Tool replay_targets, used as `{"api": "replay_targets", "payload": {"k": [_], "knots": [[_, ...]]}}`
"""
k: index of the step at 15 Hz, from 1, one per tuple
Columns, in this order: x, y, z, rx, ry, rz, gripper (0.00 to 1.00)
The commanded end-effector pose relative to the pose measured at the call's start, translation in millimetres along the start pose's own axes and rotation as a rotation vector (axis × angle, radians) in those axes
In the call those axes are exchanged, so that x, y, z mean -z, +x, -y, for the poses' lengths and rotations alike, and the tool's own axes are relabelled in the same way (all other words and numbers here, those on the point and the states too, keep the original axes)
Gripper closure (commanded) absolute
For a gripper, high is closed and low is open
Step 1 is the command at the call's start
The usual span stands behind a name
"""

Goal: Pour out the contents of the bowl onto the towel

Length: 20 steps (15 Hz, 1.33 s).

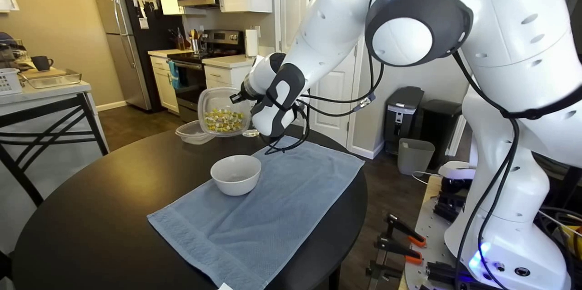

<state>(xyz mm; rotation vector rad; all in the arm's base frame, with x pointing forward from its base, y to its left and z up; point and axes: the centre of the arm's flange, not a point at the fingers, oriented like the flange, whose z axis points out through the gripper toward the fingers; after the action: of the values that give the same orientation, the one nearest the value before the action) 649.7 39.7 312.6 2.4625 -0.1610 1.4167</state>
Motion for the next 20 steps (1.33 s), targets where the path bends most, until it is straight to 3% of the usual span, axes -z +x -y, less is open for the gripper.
{"api": "replay_targets", "payload": {"k": [1, 7, 15, 20], "knots": [[11.4, -12.8, 9.1, 0.004, 0.01, -0.065, 0.98], [19.4, -18.8, 28.6, 0.069, 0.027, -0.111, 0.98], [10.7, -29.1, 0.3, 0.121, -0.107, -0.185, 0.98], [19.0, -37.3, 3.3, 0.16, -0.151, -0.247, 0.98]]}}
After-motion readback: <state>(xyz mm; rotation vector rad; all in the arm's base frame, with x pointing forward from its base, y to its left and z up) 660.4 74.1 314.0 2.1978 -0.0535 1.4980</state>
